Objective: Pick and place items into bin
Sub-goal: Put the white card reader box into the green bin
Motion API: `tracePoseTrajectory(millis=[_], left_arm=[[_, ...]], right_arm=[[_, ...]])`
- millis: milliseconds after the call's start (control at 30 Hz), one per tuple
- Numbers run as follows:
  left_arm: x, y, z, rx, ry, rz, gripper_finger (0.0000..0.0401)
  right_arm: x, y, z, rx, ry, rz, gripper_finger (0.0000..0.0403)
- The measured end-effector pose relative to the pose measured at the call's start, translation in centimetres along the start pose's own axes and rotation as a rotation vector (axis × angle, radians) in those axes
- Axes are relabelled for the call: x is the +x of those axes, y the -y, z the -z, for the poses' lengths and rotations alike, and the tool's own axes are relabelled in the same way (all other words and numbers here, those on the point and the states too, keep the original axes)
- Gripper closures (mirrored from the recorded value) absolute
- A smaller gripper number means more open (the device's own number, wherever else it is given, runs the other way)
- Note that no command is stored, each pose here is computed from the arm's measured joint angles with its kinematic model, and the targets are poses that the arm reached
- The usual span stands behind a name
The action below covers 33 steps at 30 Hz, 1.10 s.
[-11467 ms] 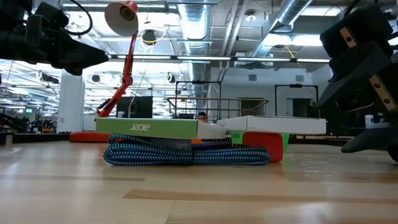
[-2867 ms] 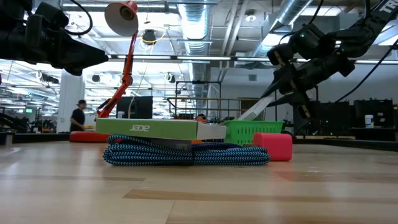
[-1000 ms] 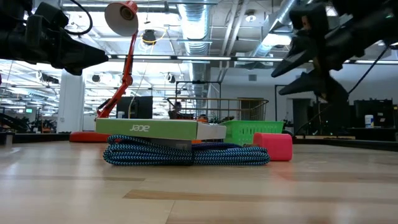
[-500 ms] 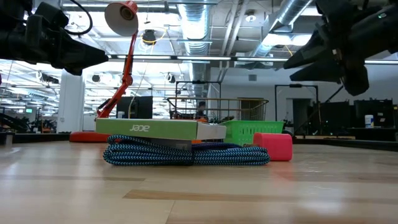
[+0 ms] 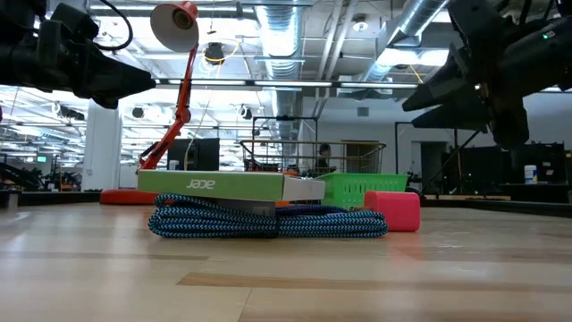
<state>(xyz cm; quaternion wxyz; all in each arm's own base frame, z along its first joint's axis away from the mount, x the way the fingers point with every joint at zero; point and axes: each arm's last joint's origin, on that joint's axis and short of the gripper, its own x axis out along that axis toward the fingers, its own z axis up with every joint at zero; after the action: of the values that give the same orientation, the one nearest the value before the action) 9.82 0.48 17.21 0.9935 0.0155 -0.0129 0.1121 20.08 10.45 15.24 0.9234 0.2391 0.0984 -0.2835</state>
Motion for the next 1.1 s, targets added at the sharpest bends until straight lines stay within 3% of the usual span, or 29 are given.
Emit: tracePoseTrajectory(millis=[167,267,433,633,867,1100], left_arm=[[0.0,0.0,0.0,0.003,0.005,0.000,0.0271],[0.0,0.0,-0.2,-0.065,0.025,0.013,0.0271],[-0.1,0.6,-0.4,-0.192,0.030,0.209,0.0271],[0.0,1.5,-0.5,-0.287,0.008,0.296,0.0270],[0.7,3.0,-0.2,-0.275,-0.037,0.326,0.0261],[1.5,4.8,0.4,-0.193,-0.087,0.334,0.0256]], right_arm=[[0.1,0.0,0.2,-0.008,-0.008,0.001,0.0254],[0.1,0.0,0.2,-0.012,-0.010,-0.001,0.0253],[0.1,0.0,0.2,-0.039,-0.010,-0.003,0.0253],[0.1,0.0,0.1,-0.040,-0.009,-0.001,0.0252],[0.1,0.0,0.1,-0.042,-0.009,-0.001,0.0243],[0.1,0.0,0.1,-0.043,-0.009,0.000,0.0242]])
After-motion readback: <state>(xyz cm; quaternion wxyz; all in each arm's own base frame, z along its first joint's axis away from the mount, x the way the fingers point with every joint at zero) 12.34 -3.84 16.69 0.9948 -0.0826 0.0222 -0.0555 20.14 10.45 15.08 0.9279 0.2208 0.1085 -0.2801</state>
